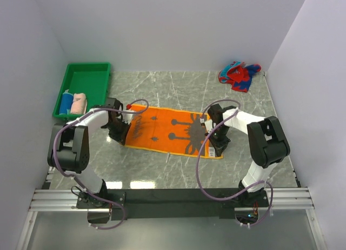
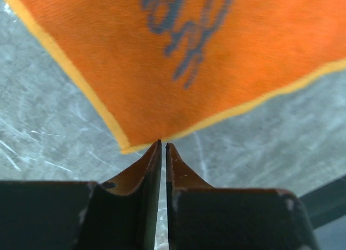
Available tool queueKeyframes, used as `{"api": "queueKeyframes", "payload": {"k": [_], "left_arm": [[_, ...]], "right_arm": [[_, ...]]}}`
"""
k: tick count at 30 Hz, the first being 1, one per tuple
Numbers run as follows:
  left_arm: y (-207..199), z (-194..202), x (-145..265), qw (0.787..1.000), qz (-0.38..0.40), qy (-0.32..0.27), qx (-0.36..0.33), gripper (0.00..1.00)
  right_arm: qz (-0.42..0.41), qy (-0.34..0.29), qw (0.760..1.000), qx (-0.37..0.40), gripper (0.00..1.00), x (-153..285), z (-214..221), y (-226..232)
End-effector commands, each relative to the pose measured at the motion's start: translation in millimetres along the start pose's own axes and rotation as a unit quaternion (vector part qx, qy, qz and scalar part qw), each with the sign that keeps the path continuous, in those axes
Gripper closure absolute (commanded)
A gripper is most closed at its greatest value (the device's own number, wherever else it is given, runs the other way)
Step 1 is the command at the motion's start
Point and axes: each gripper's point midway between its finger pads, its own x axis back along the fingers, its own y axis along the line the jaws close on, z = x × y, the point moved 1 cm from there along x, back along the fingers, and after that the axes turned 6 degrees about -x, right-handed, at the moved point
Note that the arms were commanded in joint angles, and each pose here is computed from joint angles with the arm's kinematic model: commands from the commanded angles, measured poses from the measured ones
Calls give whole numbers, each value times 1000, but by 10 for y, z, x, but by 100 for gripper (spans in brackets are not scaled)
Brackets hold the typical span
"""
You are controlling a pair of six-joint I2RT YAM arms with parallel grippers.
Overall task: Roll the towels
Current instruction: Flatten the towel
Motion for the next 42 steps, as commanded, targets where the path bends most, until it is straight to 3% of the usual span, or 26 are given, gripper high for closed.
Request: {"api": "queueKeyframes", "payload": {"k": [1, 6, 14, 20, 23, 25, 28, 31, 34, 35, 38, 42], "left_arm": [[133, 81, -90, 999, -38, 22, 13, 87], [253, 232, -144, 996, -73, 49, 13, 89], [171, 328, -147, 996, -58, 63, 22, 92], [29, 335, -118, 997, -24, 63, 29, 92], [-60, 247, -35, 999, 3, 49, 22, 87], [-154, 46, 122, 999, 36, 7, 4, 80], [-182, -290, 427, 997, 53, -56, -13, 59], [-90, -692, 741, 991, 47, -120, -24, 51], [155, -1077, 886, 987, 14, -156, -14, 52], [264, -1238, 879, 986, 7, -163, -11, 55], [469, -1483, 782, 986, -1, -167, 6, 65], [726, -1773, 638, 982, -22, -183, 28, 69]], "right_arm": [[52, 16, 998, 10, 94, -97, 23, -158], [114, 31, 993, 19, 94, -176, 71, -390], [181, 7, 983, 28, 95, -131, -95, -645], [142, -18, 989, 36, 91, -27, -308, -533], [113, -45, 992, 45, 86, 127, -391, -427], [66, -73, 994, 50, 73, 278, -451, -287], [17, -146, 988, 39, 53, 714, -636, -215], [-8, -211, 977, 25, 37, 1145, -851, -312], [9, -260, 965, -5, 39, 1485, -1162, -600], [12, -264, 964, -13, 47, 1510, -1225, -668], [14, -264, 964, -39, 58, 1503, -1438, -881], [19, -260, 964, -58, 58, 1340, -1650, -1020]]}}
